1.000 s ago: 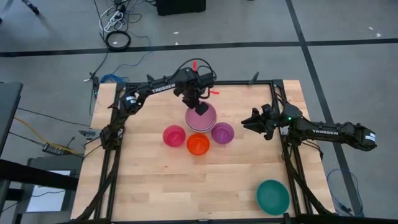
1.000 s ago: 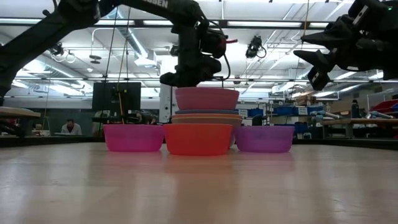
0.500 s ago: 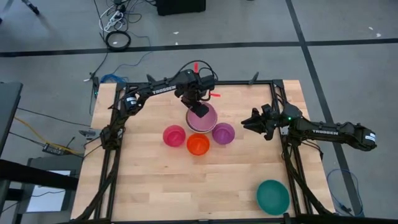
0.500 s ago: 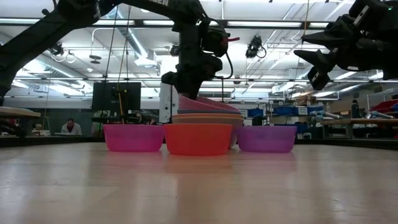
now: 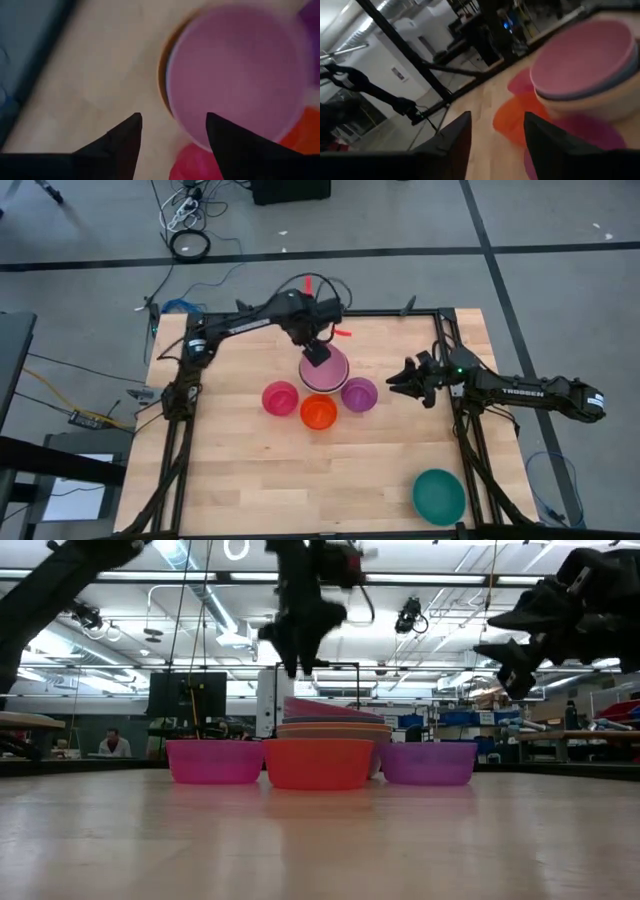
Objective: Nest bowls inside each other
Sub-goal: Stack the green bowl on top of the pink bowl
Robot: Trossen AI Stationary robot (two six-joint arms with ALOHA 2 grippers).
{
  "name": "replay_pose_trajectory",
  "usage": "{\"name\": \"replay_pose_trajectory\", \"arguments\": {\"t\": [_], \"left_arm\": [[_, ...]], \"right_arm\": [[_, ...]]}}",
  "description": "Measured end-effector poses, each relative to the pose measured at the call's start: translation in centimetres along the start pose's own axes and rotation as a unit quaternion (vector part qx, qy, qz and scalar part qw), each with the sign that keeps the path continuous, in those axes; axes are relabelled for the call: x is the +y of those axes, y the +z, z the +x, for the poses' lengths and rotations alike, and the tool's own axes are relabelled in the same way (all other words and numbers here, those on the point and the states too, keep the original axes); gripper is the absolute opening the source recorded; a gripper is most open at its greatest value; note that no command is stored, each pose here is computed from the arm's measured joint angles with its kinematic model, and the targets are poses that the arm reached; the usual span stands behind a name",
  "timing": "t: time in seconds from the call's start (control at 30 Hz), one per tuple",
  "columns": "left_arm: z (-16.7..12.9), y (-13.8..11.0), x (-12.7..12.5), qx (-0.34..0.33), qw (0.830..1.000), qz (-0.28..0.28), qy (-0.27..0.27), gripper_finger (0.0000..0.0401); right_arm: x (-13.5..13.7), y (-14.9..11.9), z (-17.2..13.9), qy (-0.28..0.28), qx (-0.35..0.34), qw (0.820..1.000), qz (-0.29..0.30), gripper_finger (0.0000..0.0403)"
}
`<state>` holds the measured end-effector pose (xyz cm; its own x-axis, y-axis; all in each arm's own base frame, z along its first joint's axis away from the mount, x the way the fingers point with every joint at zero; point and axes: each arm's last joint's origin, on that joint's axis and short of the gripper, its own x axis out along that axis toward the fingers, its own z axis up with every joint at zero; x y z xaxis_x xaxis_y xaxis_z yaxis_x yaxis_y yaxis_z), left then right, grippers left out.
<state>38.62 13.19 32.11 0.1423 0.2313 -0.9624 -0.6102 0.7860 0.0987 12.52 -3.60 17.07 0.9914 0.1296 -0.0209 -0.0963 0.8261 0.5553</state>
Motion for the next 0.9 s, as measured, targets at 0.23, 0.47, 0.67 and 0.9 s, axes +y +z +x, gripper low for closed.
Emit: {"name": "replay_pose_trajectory", "arguments": {"t": [0.23, 0.47, 0.67, 0.9], "left_arm": [[-10.2, -3.6, 0.5, -0.178, 0.983, -0.037, 0.01, 0.0229], [-17.0, -8.8, -1.1, -0.291, 0.955, -0.054, 0.008, 0.0229], [-19.5, -11.7, -2.4, -0.343, 0.938, -0.05, 0.022, 0.0229], [-20.0, -12.9, -3.8, -0.355, 0.934, -0.027, 0.018, 0.0229]], "right_arm": [[0.4, -3.2, 0.4, -0.007, 0.144, 0.986, 0.085, 0.0202], [2.4, -6.0, 0.5, -0.026, 0.246, 0.958, 0.145, 0.0199], [6.8, -3.3, 0.8, -0.067, 0.306, 0.942, 0.12, 0.0194], [12.5, 0.2, 0.9, -0.153, 0.413, 0.896, 0.062, 0.0192]]}}
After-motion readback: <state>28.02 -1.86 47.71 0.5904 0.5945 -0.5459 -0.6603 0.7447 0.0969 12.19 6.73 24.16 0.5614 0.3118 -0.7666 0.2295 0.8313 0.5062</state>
